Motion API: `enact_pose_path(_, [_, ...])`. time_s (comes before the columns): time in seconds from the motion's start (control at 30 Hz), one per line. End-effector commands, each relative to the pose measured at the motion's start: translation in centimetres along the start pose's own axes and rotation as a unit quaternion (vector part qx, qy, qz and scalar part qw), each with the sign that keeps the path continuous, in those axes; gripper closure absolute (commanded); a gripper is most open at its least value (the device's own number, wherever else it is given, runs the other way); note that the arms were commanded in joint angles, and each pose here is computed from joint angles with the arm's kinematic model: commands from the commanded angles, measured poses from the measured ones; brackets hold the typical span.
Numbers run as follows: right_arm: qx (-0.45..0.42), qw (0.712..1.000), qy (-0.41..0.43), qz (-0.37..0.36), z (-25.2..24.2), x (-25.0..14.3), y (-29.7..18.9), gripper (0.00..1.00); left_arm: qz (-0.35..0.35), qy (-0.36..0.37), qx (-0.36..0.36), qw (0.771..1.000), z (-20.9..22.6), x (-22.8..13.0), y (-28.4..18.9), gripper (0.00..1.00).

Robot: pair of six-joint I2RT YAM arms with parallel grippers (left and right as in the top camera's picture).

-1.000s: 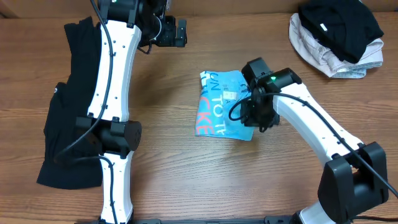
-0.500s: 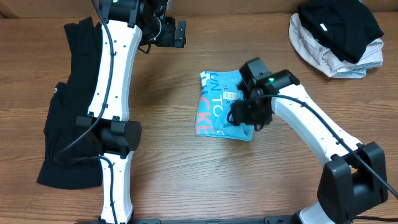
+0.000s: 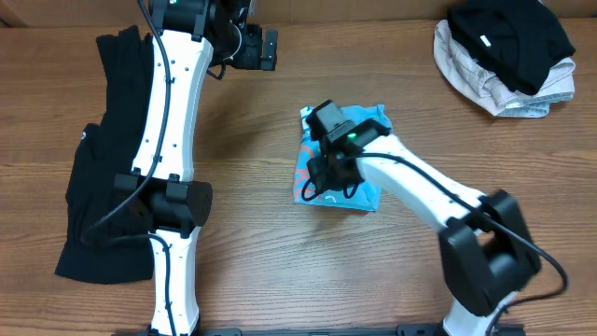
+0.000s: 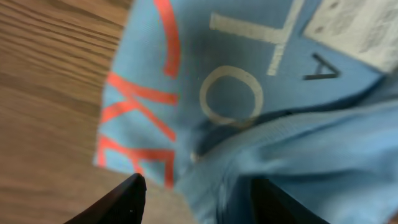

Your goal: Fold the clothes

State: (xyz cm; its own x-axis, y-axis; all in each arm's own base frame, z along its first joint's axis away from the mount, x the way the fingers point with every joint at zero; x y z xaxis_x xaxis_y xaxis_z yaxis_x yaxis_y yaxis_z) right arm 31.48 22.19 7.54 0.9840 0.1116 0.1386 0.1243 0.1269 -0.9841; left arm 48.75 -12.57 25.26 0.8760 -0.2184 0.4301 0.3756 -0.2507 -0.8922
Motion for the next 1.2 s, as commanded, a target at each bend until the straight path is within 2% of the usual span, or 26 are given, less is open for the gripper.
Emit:
enact_pose_path(0.0, [-0.028,0.999,0.015,-0.011,-0.4,0.7,0.7,0.44,-0.002,0.008,0.011,1.000,0.4,-0.1,-0.5,0.00])
enact_pose_path(0.07, [-0.046,0.999,0.025,-0.014,-1.0,0.7,0.9,0.48,0.000,0.008,0.011,1.000,0.4,-0.1,-0.5,0.00])
enact_pose_path(0.13, [-0.067,0.997,0.029,-0.026,-1.6,1.0,0.8,0.56,0.001,0.008,0.013,1.000,0.5,-0.2,-0.5,0.00])
enact_pose_path(0.17, [-0.072,0.997,0.029,-0.029,-1.7,1.1,0.8,0.62,0.002,0.008,0.013,1.000,0.5,-0.2,-0.5,0.00])
enact_pose_path(0.2, [-0.077,0.996,0.029,-0.031,-1.9,1.2,0.8,0.73,0.002,0.008,0.013,1.000,0.5,-0.2,-0.5,0.00])
enact_pose_path(0.33, [-0.096,0.994,0.037,-0.032,-2.5,1.2,0.4,0.96,0.002,0.008,0.013,1.000,0.5,-0.2,-0.5,0.00])
enact_pose_path(0.6, [-0.086,0.988,0.125,-0.041,-4.6,1.7,-4.6,0.96,0.007,0.007,0.013,1.000,0.5,-0.4,-0.5,0.00])
enact_pose_path(0.7, [-0.063,0.985,0.157,-0.018,-6.0,1.3,-5.6,0.96,0.010,0.007,0.013,1.000,0.5,-0.6,-0.5,0.00])
enact_pose_path(0.93, [-0.043,0.972,0.221,0.073,-9.4,-1.6,-4.1,0.96,0.011,0.016,0.013,1.000,0.5,-0.6,-0.5,0.00])
enact_pose_path(1.17, [-0.041,0.956,0.249,0.149,-10.8,-5.9,-1.6,0.96,0.012,0.020,0.021,1.000,0.7,-0.6,-0.6,0.00])
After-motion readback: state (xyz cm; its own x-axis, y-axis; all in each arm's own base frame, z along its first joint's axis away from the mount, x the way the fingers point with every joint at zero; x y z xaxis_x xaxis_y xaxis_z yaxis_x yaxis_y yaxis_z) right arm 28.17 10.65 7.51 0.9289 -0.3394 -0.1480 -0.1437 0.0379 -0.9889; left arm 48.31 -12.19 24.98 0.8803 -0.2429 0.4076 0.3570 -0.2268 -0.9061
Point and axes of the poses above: each gripper's point midway between its finger pads, its own y axis out along the fingers, its own z axis along the line the jaws close on, x = y × z, the point moved 3 cm from there along -y, back along the fingers, and after that the axes turned 9 degrees about y, right-handed, at the moved point
